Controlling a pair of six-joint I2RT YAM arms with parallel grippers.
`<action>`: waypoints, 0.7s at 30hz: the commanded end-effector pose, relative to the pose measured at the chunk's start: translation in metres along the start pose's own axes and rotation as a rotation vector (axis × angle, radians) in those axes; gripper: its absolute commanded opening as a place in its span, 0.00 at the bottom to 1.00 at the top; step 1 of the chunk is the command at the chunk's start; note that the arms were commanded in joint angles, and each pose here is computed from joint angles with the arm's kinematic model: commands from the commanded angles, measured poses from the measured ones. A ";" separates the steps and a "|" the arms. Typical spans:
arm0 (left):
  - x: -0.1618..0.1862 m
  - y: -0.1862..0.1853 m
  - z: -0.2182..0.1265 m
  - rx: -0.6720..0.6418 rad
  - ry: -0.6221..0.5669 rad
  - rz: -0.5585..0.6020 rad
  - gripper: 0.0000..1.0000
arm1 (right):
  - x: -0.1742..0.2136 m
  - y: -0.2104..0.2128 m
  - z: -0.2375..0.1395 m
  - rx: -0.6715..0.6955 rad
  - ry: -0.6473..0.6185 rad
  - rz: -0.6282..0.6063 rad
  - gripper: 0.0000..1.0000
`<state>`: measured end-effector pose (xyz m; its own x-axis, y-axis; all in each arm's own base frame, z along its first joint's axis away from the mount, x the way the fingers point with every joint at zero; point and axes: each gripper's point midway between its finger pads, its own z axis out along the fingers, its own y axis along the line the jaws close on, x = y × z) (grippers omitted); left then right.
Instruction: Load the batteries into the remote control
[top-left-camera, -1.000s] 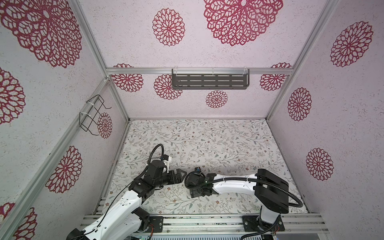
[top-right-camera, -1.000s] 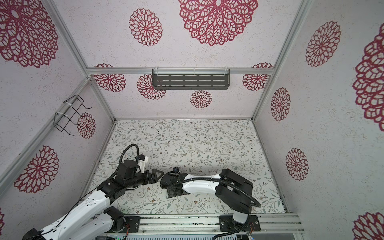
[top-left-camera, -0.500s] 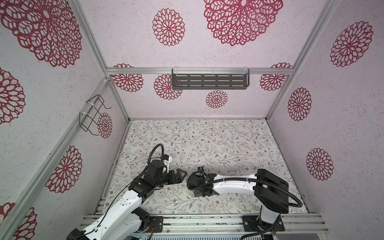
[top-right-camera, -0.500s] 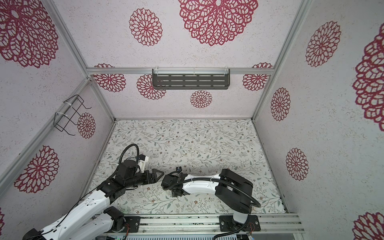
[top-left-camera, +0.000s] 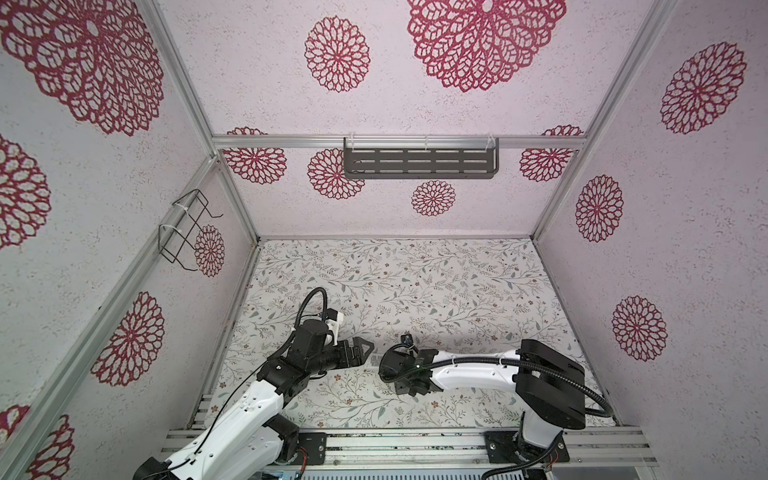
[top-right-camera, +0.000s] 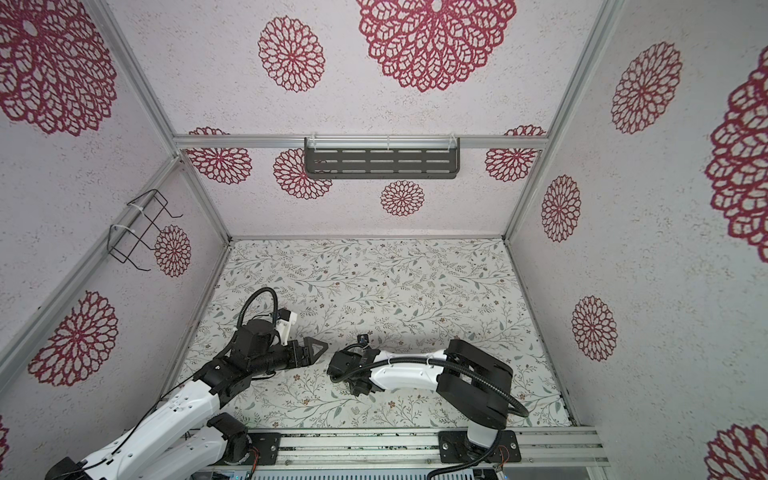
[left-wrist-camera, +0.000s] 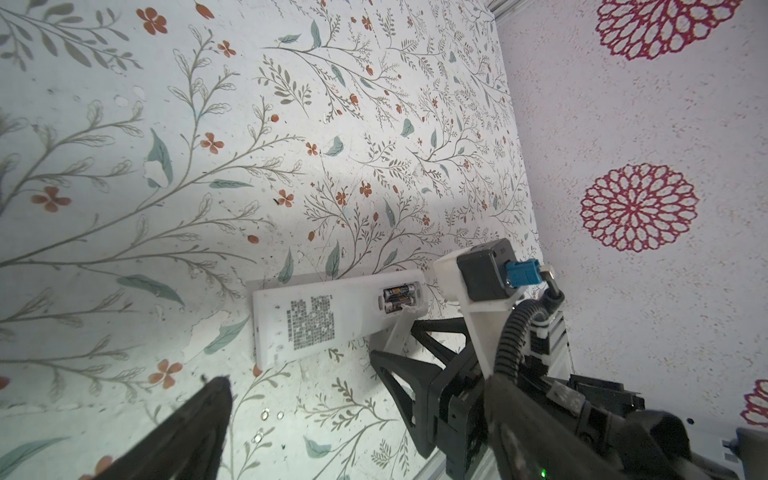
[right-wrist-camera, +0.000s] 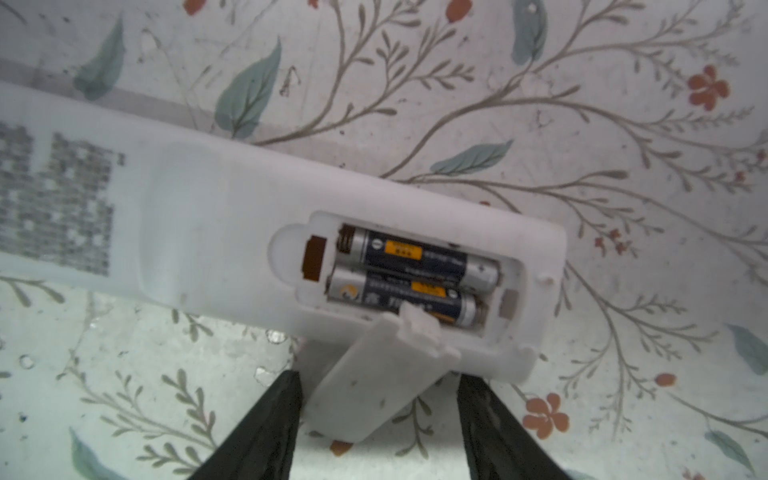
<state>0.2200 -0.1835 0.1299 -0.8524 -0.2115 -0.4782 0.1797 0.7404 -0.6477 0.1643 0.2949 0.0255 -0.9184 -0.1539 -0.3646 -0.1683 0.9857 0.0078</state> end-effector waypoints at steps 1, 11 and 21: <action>-0.010 -0.009 -0.005 0.029 -0.034 0.020 0.97 | 0.010 -0.029 -0.001 0.091 0.017 0.012 0.63; -0.011 -0.009 -0.002 0.029 -0.026 0.025 0.97 | 0.007 -0.011 -0.007 -0.048 -0.006 0.033 0.72; -0.010 -0.011 -0.005 0.037 -0.031 0.023 0.97 | -0.001 -0.009 -0.005 0.002 -0.022 0.043 0.56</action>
<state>0.2200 -0.1842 0.1306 -0.8528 -0.2104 -0.4780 0.1830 0.7368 -0.6508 0.1603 0.2909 0.0252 -0.9202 -0.1332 -0.3681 -0.1617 0.9857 0.0476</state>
